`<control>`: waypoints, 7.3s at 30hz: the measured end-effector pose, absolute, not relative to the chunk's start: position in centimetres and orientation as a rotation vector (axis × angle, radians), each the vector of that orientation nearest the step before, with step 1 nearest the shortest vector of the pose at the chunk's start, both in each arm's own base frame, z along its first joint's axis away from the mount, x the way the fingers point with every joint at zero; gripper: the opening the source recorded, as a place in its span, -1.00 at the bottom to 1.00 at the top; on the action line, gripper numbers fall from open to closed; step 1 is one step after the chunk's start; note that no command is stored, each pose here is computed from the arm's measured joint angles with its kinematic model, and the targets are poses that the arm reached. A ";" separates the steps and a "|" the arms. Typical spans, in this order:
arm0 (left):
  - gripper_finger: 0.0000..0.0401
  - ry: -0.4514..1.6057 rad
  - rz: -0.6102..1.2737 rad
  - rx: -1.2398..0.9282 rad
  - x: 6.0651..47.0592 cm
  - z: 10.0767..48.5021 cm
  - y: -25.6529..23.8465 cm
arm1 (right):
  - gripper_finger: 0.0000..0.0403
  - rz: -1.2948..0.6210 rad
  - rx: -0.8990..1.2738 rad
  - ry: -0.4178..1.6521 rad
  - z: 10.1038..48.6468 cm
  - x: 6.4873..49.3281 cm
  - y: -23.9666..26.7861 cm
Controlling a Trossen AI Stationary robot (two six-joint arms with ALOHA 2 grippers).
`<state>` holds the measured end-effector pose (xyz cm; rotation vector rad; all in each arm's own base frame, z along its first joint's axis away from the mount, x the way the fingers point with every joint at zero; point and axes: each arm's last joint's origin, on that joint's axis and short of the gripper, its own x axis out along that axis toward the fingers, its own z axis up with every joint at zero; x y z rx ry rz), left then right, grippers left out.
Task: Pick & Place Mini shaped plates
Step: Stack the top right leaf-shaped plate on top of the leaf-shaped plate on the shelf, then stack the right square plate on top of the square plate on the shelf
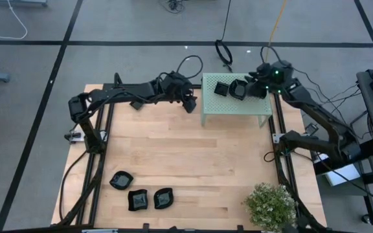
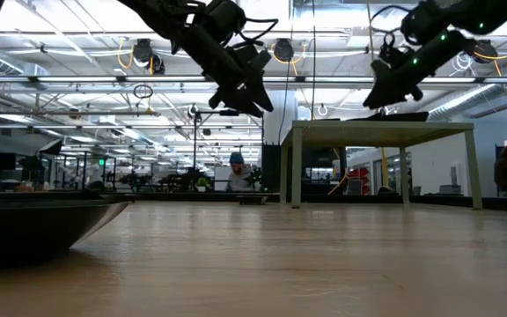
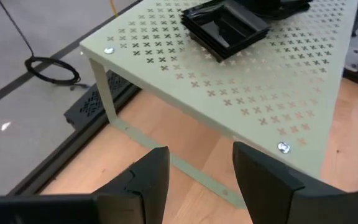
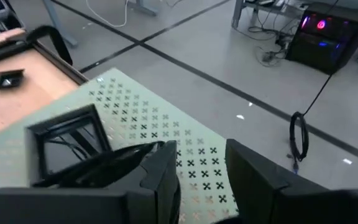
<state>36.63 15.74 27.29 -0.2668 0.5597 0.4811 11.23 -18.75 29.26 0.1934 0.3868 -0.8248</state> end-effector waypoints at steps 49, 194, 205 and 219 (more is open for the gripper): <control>-0.10 0.997 0.246 0.118 38.3 15.2 19.0 | -0.38 -0.713 -0.022 0.087 31.7 11.2 -13.3; -0.27 0.590 0.070 -0.307 31.8 33.4 -11.7 | -0.60 0.229 -0.929 0.910 11.2 26.4 4.1; -0.27 0.595 0.065 -0.298 31.8 33.3 -11.7 | -0.98 0.104 -0.697 0.886 12.2 26.1 4.0; -0.27 0.607 0.059 -0.231 32.0 33.4 -10.6 | -1.00 -0.169 -0.324 0.282 25.0 22.4 3.0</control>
